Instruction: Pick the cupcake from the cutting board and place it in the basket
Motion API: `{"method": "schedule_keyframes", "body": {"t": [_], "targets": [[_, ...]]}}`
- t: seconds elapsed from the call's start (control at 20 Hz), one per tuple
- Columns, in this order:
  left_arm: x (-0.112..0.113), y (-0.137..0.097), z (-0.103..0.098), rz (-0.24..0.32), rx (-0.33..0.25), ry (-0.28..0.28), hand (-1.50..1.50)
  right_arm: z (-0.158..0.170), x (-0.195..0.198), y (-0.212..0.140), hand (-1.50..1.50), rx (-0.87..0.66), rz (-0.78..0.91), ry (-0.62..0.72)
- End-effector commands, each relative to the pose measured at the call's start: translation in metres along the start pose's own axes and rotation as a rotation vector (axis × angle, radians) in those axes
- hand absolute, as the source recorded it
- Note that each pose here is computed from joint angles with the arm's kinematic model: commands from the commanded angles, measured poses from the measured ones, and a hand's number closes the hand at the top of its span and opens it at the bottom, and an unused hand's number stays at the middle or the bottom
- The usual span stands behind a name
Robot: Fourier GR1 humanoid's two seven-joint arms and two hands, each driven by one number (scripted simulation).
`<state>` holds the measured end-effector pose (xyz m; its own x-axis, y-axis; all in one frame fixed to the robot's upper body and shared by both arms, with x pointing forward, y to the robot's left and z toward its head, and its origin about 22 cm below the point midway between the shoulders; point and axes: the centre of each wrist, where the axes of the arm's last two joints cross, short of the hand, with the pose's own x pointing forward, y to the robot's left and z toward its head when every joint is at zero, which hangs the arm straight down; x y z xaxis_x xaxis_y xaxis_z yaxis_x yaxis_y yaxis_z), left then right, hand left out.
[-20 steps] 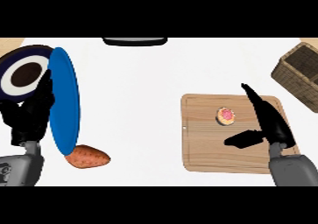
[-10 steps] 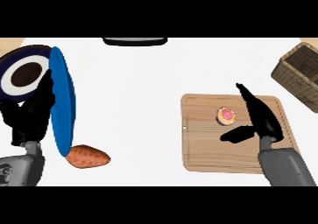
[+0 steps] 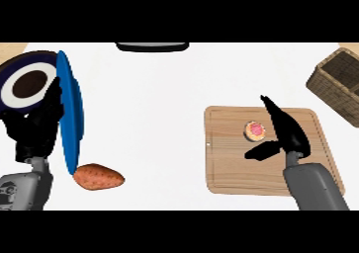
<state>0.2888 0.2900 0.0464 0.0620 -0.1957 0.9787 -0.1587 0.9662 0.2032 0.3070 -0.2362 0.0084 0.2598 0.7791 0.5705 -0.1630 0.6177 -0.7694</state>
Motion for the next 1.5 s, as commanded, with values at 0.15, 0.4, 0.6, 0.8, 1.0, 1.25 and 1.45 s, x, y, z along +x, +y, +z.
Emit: {"method": "schedule_keyframes", "body": {"t": [0.15,0.4,0.6,0.8,1.0,1.25,1.45], "targets": [[0.002,0.002,0.003,-0.013,0.001,0.008,0.0,-0.009,-0.016,0.004,-1.5,0.071,0.026,-0.004],[0.002,-0.007,0.007,-0.003,-0.008,0.004,0.0,-0.011,-0.022,0.028,1.5,0.187,0.15,-0.057],[-0.014,0.005,0.013,-0.005,0.01,-0.002,0.0,-0.007,-0.03,0.03,1.5,0.17,0.044,-0.084],[-0.012,0.0,-0.004,0.009,0.012,-0.011,0.0,-0.008,-0.015,0.041,1.5,0.172,0.052,-0.099],[0.001,0.01,-0.008,-0.001,0.02,-0.011,0.0,-0.003,-0.008,0.022,1.5,0.169,0.014,-0.101],[-0.004,-0.002,0.004,0.007,-0.029,-0.006,0.0,-0.022,0.07,0.052,1.5,0.038,-0.105,0.062],[0.006,-0.005,-0.007,-0.004,-0.036,-0.004,0.0,-0.023,0.092,0.064,1.5,-0.099,-0.248,0.054]]}}
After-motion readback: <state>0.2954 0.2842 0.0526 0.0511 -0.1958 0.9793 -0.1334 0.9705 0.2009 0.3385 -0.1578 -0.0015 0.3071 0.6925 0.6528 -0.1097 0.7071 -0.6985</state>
